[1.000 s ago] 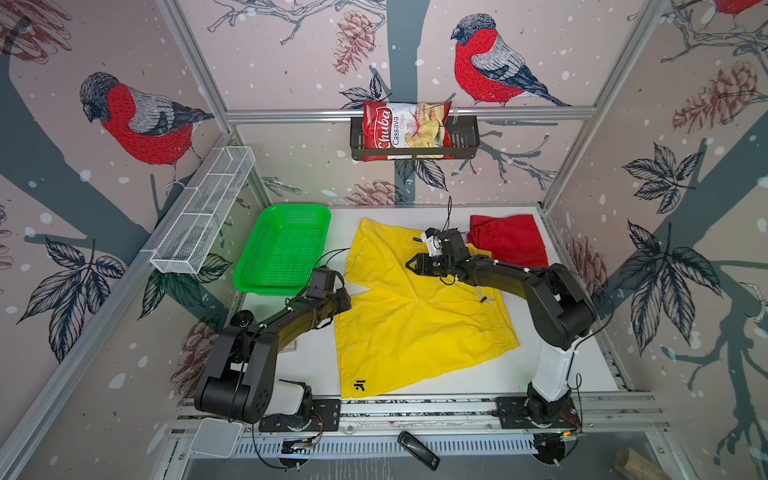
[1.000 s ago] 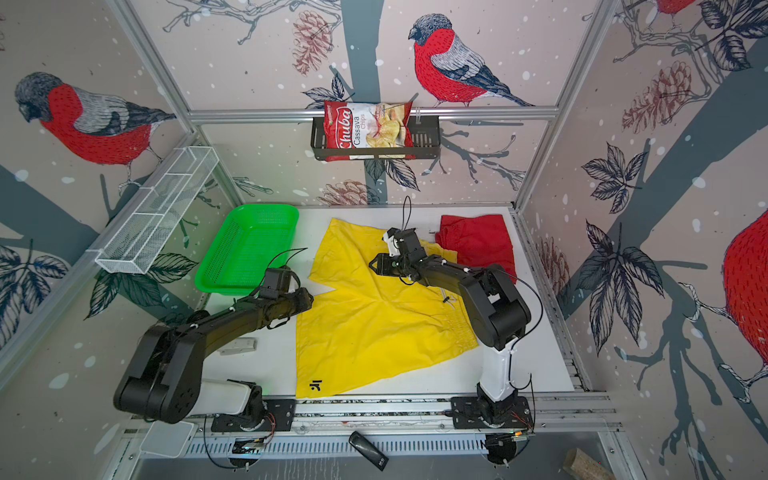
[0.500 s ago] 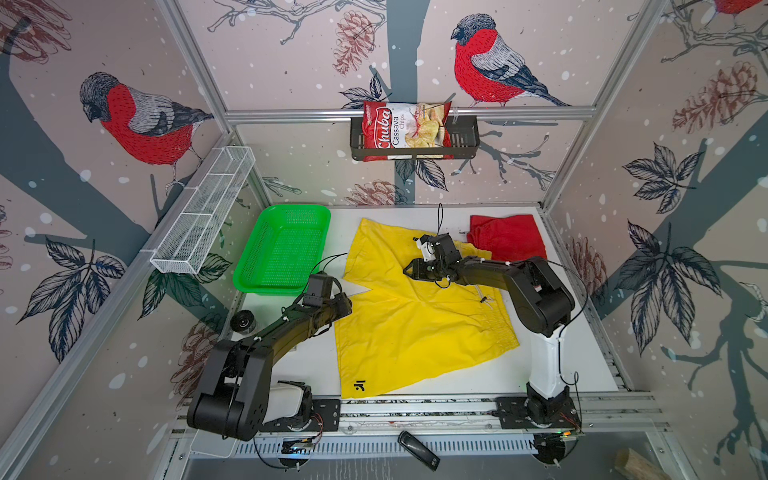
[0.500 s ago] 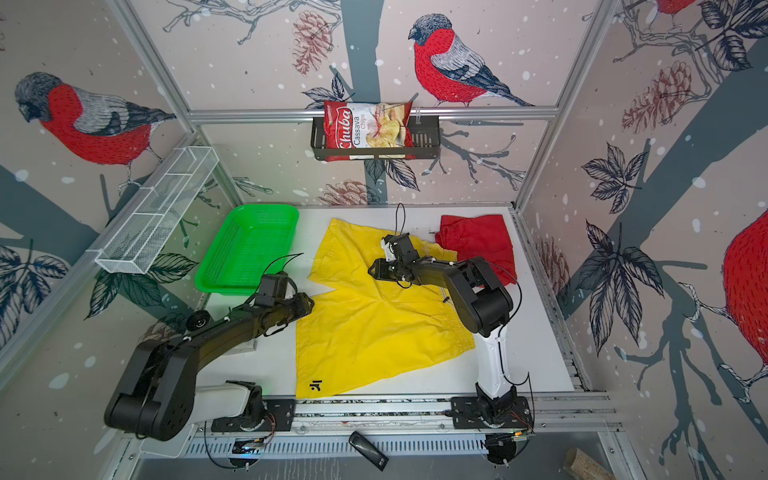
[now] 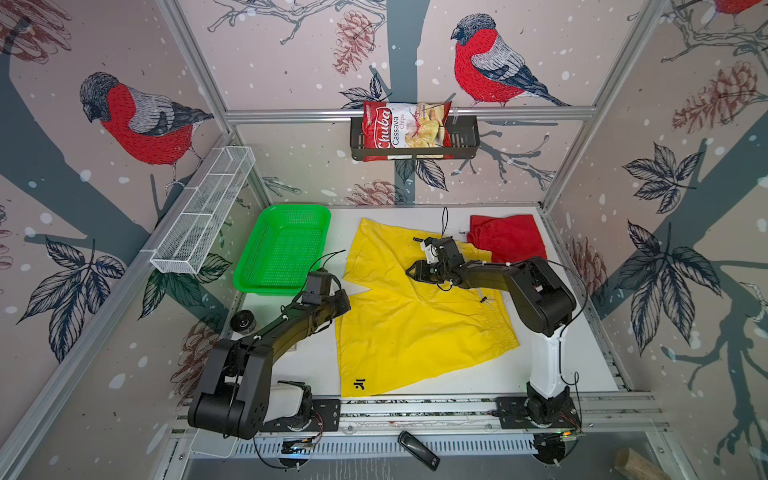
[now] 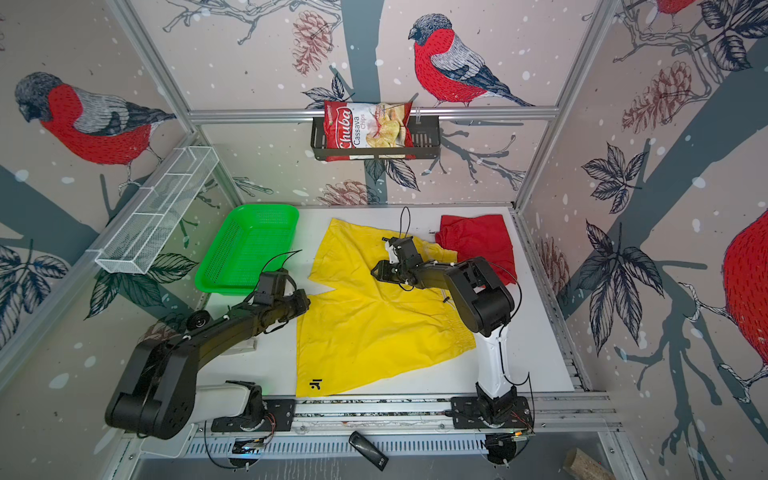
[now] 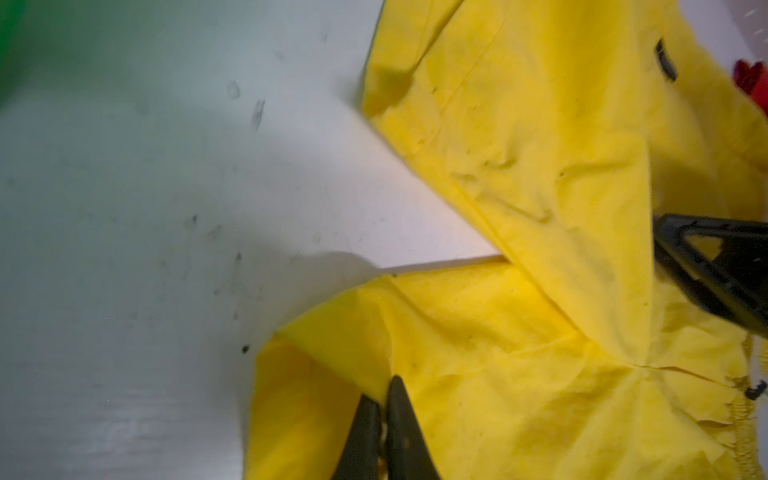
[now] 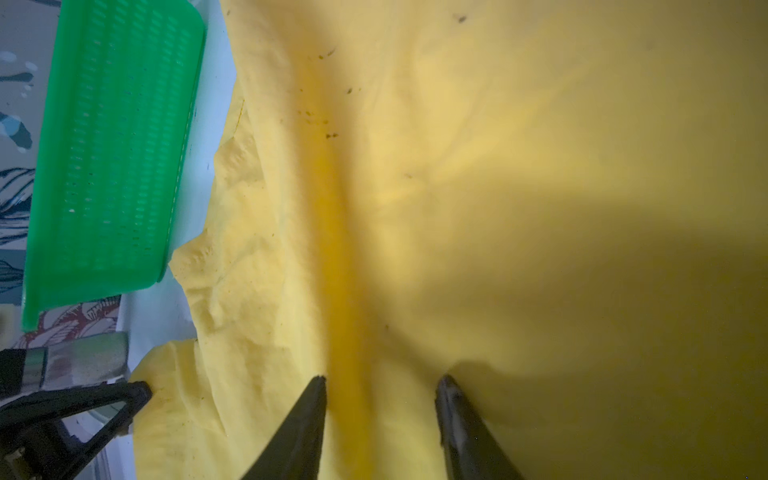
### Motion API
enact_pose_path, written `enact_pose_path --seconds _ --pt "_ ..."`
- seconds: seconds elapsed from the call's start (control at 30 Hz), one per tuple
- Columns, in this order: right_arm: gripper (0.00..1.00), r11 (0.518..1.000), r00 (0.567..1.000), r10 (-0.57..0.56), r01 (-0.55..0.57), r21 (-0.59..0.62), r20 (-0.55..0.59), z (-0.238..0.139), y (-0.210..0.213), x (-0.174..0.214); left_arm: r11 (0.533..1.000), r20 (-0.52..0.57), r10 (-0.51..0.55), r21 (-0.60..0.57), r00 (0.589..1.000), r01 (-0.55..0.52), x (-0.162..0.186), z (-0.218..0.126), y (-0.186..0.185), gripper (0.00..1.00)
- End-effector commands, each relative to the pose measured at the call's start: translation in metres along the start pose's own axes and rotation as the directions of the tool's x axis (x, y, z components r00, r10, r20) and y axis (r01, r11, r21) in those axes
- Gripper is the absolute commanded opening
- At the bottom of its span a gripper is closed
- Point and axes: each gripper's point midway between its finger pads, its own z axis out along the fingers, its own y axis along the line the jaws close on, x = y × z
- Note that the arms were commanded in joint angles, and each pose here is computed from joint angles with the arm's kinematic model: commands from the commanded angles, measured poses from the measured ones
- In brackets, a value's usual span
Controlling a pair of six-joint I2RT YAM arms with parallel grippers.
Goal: Fold and stack the shorts
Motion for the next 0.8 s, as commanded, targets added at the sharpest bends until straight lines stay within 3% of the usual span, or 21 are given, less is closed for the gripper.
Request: enact_pose_path --seconds 0.0,0.17,0.37,0.47,0.6,0.77 --pt "0.46 0.996 0.999 0.051 -0.052 0.067 0.015 -0.004 -0.02 0.004 0.999 0.063 0.006 0.035 0.998 -0.008 -0.025 -0.009 -0.007 0.07" --pt "0.46 0.992 0.997 0.068 -0.071 0.104 0.03 -0.007 -0.034 0.01 0.998 0.109 -0.046 0.05 0.993 0.041 -0.05 -0.012 0.005 0.06" --pt "0.47 0.994 0.995 0.069 -0.075 0.085 0.07 -0.011 -0.025 -0.001 0.998 0.108 -0.055 0.04 0.993 0.051 -0.073 0.011 0.011 0.1" --pt "0.49 0.997 0.993 0.047 -0.053 0.061 0.105 -0.02 -0.01 -0.017 0.998 0.099 -0.054 0.037 0.994 0.05 -0.083 0.023 0.01 0.15" --pt "0.53 0.997 0.985 -0.015 0.003 0.075 0.172 -0.048 0.013 -0.042 0.999 0.103 -0.02 0.036 0.994 0.017 -0.093 0.02 0.004 0.36" --pt "0.54 0.992 0.969 -0.087 0.064 0.104 0.233 -0.088 0.036 -0.052 0.998 0.154 0.011 0.057 0.988 -0.02 -0.093 -0.014 -0.01 0.39"
